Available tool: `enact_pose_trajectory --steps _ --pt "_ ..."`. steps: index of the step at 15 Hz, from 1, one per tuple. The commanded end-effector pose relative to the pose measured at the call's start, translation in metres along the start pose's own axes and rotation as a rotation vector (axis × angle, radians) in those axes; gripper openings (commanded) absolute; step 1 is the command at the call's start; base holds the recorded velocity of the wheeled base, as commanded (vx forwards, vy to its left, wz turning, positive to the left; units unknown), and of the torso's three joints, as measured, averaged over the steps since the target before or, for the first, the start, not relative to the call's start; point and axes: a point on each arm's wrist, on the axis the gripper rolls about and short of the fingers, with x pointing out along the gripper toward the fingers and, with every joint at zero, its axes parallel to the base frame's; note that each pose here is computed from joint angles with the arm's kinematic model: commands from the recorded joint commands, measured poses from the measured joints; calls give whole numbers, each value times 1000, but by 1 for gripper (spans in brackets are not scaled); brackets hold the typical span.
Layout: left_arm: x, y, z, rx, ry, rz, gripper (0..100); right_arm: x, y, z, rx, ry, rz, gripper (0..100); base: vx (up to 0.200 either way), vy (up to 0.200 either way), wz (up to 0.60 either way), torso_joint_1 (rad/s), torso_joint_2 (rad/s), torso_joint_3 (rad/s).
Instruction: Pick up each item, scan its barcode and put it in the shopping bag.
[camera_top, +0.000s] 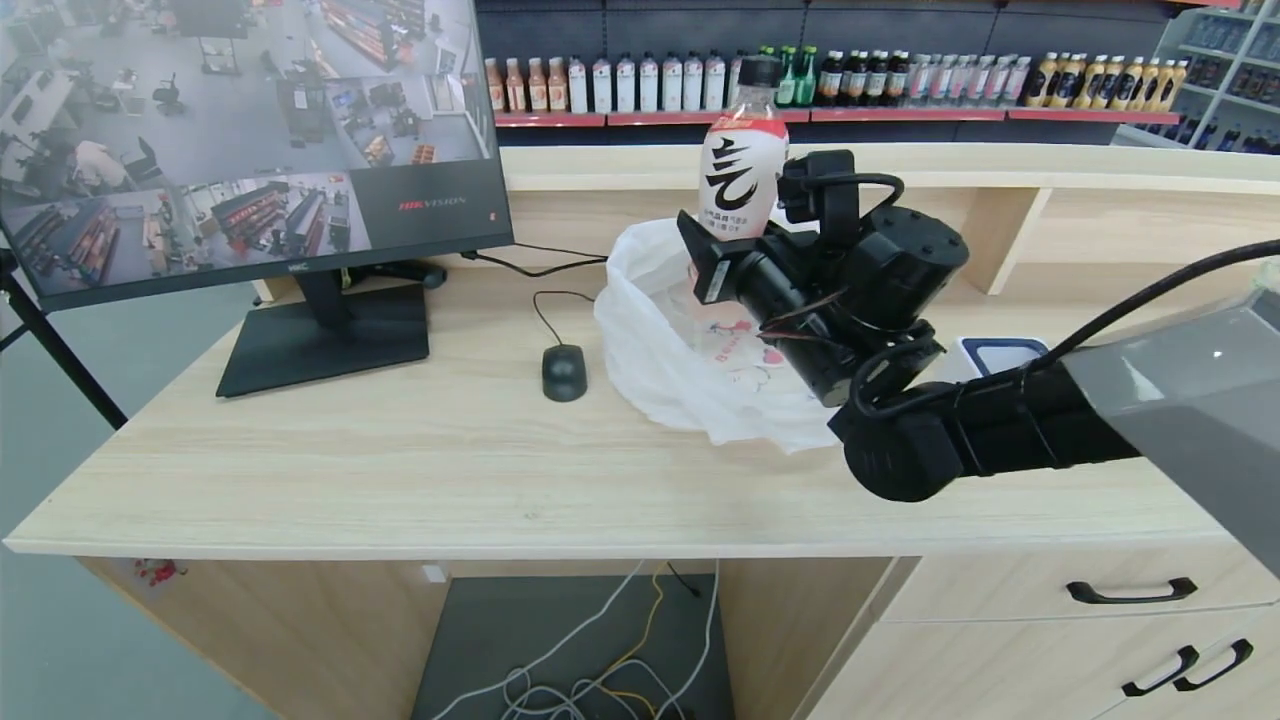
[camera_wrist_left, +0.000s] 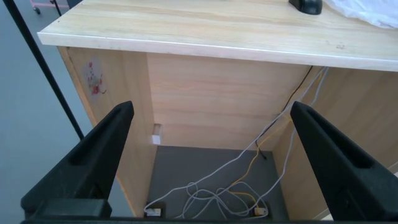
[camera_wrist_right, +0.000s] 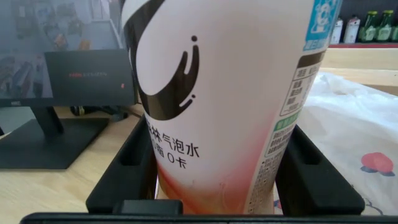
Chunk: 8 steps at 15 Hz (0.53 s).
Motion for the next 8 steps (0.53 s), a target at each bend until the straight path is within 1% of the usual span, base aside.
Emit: enact_pose_trajectory --steps 1,5,8 --pt "0 0 0 0 0 0 100 6 -5 -24 -13 30 -15 0 0 0 0 0 0 0" --pt "0 0 0 0 0 0 100 12 -7 -45 -20 45 -25 0 0 0 0 0 0 0" --pt "0 0 0 0 0 0 100 15 -7 -53 -21 51 -27 0 0 0 0 0 0 0"
